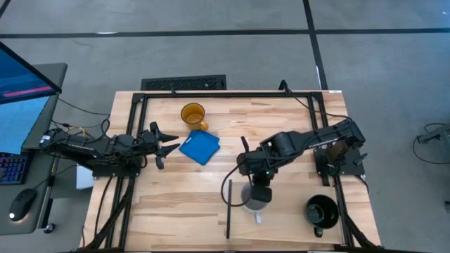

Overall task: Stack small to large cups/mugs on shelf
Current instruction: Put the gray mug on the shelf

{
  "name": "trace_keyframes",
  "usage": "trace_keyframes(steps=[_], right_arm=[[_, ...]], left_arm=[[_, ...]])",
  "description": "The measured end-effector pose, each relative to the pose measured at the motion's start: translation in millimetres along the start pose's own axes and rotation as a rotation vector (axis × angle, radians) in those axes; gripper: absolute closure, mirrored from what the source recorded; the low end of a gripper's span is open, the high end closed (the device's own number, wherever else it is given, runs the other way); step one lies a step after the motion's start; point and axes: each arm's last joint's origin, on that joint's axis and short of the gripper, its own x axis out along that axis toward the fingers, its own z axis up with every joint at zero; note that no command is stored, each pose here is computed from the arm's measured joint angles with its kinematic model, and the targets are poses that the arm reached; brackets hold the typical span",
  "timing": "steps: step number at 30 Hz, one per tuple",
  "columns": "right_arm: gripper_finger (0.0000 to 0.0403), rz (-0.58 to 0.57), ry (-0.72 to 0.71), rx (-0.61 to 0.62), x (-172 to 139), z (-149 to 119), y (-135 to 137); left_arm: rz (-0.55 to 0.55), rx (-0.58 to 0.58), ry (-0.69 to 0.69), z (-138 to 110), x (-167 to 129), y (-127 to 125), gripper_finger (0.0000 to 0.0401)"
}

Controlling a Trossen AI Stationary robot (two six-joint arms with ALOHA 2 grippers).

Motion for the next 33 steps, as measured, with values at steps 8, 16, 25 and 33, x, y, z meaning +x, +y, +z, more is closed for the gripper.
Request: trace_keyframes(steps=[8,16,25,33], right_arm=[[0.0384,-0.011,0.033,0.019,1.2,-8.5,9.2],[0.0384,-0.064,0.084,0.020,-3.5,-30.2,23.6],[0.0384,-0.142,0.070,0.031,-5.9,-53.8,45.3],[0.0384,-0.174,0.054,0.072,-3.6,-65.5,58.5]], left_arm=[[0.003,-0.005,0.000,0.0,0.0,0.1,0.0264],[0.003,-0.026,-0.004,0.4,0.0,0.1,0.0264],[0.004,-0.091,-0.006,0.6,0.0,0.1,0.0264],[0.002,-0.134,-0.006,0.6,0.0,0.0,0.0264]])
